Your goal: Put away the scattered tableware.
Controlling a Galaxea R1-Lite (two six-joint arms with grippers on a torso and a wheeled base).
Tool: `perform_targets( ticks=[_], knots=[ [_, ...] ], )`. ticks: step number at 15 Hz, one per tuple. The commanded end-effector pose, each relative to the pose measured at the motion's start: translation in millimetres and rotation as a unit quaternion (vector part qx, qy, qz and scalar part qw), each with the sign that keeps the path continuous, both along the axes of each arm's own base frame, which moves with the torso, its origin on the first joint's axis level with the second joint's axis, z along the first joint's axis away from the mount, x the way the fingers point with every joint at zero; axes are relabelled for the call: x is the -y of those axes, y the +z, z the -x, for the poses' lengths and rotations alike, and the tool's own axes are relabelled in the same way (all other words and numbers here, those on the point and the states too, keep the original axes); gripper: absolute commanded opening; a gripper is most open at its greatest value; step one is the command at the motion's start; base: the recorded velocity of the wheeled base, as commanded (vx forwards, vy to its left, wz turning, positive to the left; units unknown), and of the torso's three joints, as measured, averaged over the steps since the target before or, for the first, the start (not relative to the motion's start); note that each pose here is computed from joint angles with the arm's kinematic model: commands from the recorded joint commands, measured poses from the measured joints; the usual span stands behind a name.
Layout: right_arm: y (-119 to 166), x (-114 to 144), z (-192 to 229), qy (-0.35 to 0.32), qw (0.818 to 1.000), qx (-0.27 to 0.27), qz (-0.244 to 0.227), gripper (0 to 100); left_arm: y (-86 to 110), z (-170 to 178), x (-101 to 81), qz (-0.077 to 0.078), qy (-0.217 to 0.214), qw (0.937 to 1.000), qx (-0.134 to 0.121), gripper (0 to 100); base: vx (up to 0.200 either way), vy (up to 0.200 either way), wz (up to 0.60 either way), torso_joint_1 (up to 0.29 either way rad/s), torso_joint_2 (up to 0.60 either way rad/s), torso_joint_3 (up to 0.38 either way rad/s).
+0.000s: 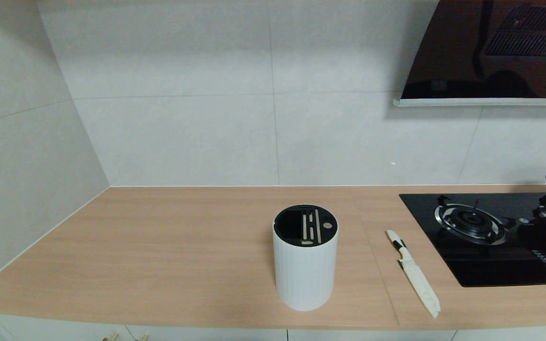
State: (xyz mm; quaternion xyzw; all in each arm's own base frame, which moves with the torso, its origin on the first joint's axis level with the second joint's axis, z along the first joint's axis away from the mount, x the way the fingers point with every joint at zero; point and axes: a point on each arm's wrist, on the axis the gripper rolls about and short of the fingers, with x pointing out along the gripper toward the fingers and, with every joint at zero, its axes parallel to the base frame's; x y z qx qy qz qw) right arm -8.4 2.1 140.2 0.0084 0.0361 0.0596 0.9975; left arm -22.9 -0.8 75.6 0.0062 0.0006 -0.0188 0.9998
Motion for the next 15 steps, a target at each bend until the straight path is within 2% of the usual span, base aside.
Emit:
perform_targets(
  ticks=[1,4,6,7,9,10,15],
  knots=[
    [41,-5,-74,0.052,0.988,-0.144,0.0,100,0.0,0,0.0,0.0,0.0,1.0,0.0,100,0.0,0.0,0.0,0.0,0.0,0.0],
    [53,-14,-134,0.073,0.974,-0.214,0.006,100,0.0,0,0.0,0.0,0.0,1.0,0.0,100,0.0,0.0,0.0,0.0,0.0,0.0],
    [45,-21,-179,0.078,0.965,-0.251,0.006,100,0.0,0,0.0,0.0,0.0,1.0,0.0,100,0.0,0.0,0.0,0.0,0.0,0.0],
    [44,-22,-180,0.078,0.964,-0.253,0.006,100,0.0,0,0.0,0.0,0.0,1.0,0.0,100,0.0,0.0,0.0,0.0,0.0,0.0],
    [19,-34,-232,0.074,0.957,-0.279,0.018,100,0.0,0,0.0,0.0,0.0,1.0,0.0,100,0.0,0.0,0.0,0.0,0.0,0.0],
    [-4,-42,-255,0.062,0.952,-0.298,0.032,100,0.0,0,0.0,0.0,0.0,1.0,0.0,100,0.0,0.0,0.0,0.0,0.0,0.0],
    [-71,-58,-299,0.054,0.94,-0.332,0.05,100,0.0,0,0.0,0.0,0.0,1.0,0.0,100,0.0,0.0,0.0,0.0,0.0,0.0]
  ],
)
